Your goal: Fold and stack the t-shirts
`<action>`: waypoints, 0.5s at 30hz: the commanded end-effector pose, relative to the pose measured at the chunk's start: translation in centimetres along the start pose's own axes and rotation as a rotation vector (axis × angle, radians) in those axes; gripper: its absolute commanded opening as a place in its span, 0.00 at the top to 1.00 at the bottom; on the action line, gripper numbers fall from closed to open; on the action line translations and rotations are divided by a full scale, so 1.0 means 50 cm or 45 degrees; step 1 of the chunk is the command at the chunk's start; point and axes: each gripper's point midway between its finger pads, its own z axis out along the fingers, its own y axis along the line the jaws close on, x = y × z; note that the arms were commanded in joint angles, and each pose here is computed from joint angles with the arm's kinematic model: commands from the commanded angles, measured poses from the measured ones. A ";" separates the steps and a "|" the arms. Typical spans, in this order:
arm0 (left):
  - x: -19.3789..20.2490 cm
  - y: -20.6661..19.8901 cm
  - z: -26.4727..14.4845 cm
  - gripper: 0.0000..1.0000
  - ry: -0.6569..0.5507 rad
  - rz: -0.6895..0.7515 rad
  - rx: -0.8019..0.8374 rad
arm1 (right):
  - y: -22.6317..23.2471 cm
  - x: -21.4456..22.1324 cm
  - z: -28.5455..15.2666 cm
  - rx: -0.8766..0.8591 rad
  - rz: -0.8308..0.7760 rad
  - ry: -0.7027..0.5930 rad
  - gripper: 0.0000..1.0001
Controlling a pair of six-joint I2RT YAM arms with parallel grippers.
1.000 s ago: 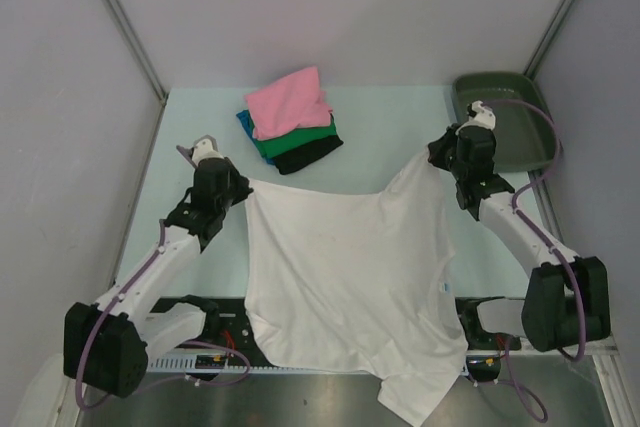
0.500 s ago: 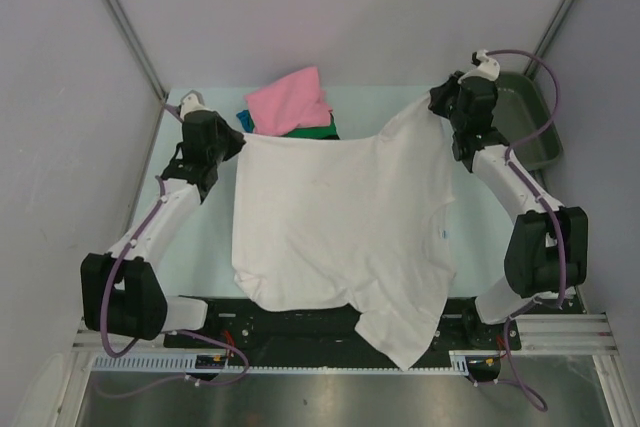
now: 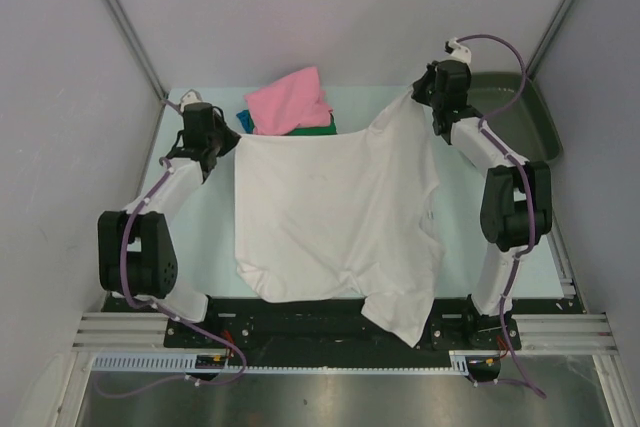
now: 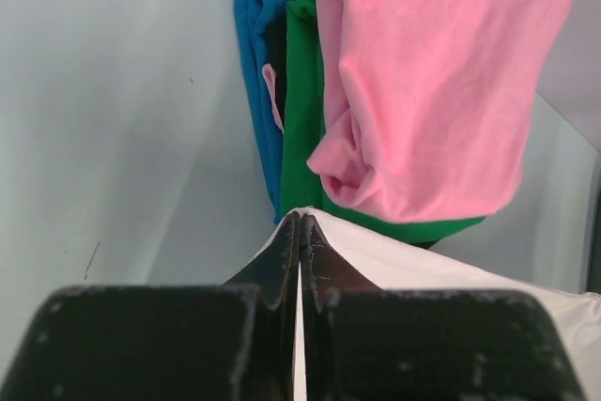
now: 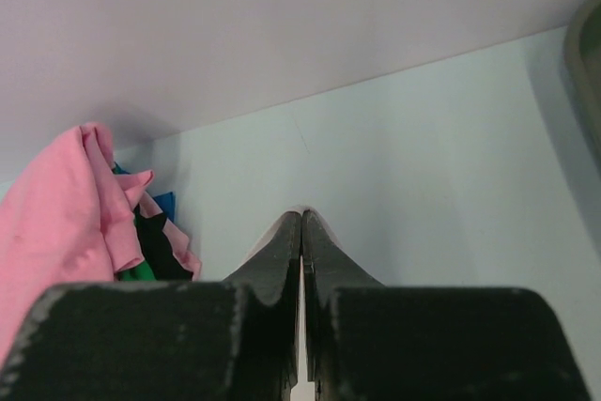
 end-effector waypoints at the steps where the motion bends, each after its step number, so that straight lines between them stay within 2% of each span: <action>1: -0.073 -0.039 0.022 1.00 -0.084 -0.039 0.079 | 0.051 -0.074 0.023 -0.043 -0.045 -0.119 1.00; 8: -0.106 -0.046 0.061 1.00 -0.097 -0.033 0.090 | 0.074 -0.072 0.078 -0.052 -0.064 -0.113 1.00; 13: -0.119 -0.061 0.084 1.00 -0.077 -0.021 0.112 | 0.074 -0.036 0.109 -0.044 -0.092 -0.069 1.00; 14: -0.117 -0.059 0.088 1.00 -0.070 -0.019 0.106 | 0.076 -0.030 0.114 -0.049 -0.093 -0.060 0.95; 15: -0.116 -0.057 0.096 0.93 -0.062 -0.020 0.100 | 0.087 -0.035 0.117 -0.059 -0.094 -0.064 0.74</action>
